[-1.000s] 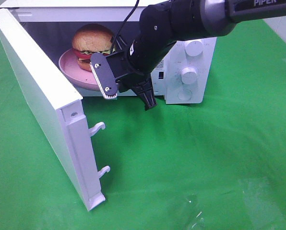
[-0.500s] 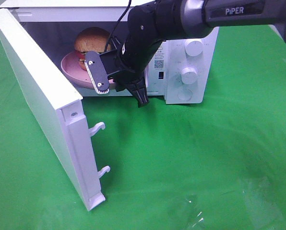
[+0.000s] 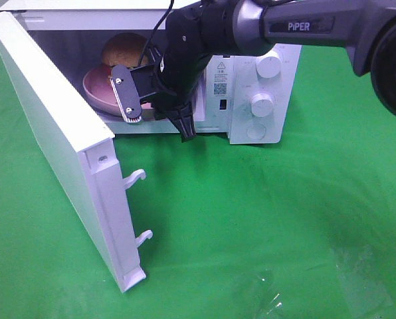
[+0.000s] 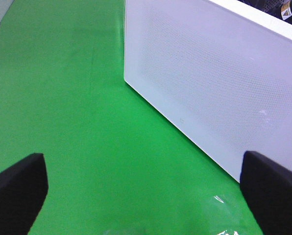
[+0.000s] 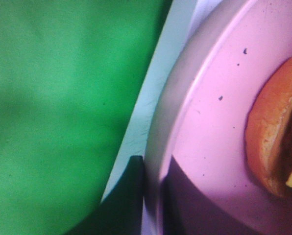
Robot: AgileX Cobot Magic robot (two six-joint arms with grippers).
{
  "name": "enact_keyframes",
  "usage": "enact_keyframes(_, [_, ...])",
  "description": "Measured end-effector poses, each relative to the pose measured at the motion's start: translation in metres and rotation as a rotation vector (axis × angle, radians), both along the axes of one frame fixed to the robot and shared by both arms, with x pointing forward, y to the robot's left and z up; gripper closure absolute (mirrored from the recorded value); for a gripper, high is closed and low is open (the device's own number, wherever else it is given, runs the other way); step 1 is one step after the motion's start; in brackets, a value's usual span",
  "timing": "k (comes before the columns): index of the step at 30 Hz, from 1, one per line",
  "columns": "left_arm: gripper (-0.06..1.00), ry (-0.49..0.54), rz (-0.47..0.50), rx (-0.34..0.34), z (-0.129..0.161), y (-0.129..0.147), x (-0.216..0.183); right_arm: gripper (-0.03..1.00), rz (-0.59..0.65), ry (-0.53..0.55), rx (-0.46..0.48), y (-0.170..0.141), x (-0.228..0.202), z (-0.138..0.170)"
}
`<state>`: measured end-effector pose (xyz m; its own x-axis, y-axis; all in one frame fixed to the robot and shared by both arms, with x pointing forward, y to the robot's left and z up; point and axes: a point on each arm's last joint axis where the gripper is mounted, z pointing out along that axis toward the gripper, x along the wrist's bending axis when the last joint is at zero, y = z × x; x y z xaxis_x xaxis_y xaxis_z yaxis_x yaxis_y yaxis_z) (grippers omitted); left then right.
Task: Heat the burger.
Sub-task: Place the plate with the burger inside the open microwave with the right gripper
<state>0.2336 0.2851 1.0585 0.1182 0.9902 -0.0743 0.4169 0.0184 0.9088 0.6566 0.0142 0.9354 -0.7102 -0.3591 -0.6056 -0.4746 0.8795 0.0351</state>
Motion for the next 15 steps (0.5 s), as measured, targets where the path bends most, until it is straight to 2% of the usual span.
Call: enact_keyframes(15, [-0.05, 0.0, 0.001, 0.001, 0.0, 0.0, 0.0, 0.9, -0.004, -0.022, -0.001, 0.01, 0.015, -0.009])
